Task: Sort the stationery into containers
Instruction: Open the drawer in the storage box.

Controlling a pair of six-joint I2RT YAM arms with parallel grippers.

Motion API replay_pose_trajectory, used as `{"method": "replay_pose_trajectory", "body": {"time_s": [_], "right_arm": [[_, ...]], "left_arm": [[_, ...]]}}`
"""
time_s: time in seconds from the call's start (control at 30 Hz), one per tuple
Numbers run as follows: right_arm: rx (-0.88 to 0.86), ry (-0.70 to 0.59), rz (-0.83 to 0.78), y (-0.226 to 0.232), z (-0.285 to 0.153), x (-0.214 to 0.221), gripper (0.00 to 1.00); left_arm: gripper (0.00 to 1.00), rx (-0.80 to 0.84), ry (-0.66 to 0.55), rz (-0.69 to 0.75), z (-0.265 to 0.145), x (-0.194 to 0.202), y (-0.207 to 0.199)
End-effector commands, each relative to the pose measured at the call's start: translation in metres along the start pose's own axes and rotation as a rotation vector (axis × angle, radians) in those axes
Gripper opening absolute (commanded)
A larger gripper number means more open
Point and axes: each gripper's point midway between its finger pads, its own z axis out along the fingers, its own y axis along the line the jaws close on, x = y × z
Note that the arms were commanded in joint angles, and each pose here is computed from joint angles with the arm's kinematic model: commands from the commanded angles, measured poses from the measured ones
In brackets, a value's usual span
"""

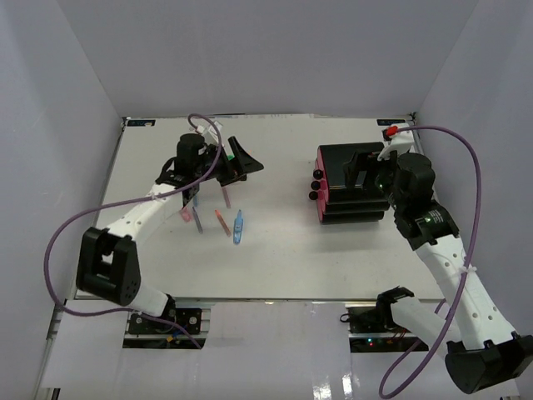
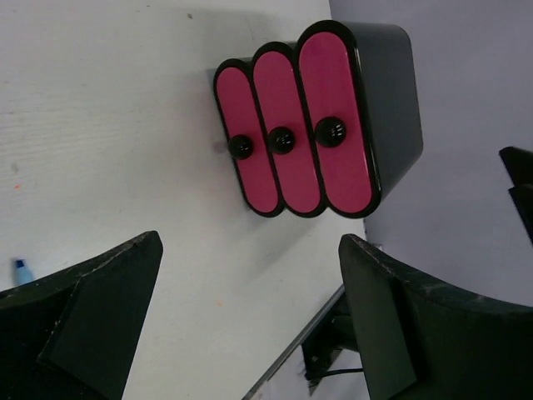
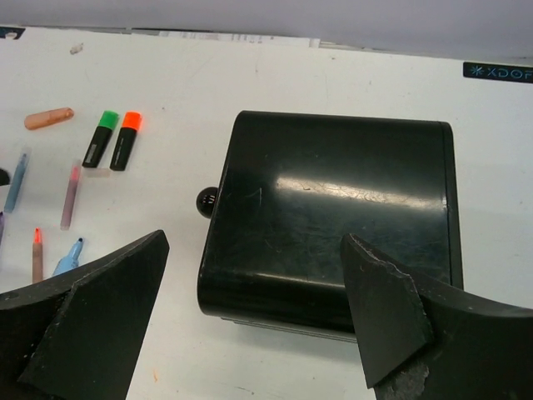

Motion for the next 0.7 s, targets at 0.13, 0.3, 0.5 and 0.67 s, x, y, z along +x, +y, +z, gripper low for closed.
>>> {"method": "replay_pose_trajectory", "body": {"time_s": [0.13, 0.3, 0.5, 0.67], "right_arm": [[-0.008, -0.052, 0.003, 0.003, 0.016, -0.023, 0.90], [-0.033, -0.017, 0.002, 0.007, 0.028, -0.015, 0.90], [-0.043, 0.004, 0.003, 0.009, 0.034, -0.005, 0.90], [-0.066, 0.018, -0.001, 0.012, 0.038, 0.000, 0.90]], "left_arm": [[0.94, 0.283, 0.073, -0.156, 0.064, -0.015, -0.075], [0.88, 0.331, 0.159, -0.220, 0.106, 0.005, -0.077], [0.83, 0.381, 0.199, -0.214, 0.128, 0.022, -0.085], [0.81, 0.412, 0.217, -0.207, 0.138, 0.032, -0.091]]}}
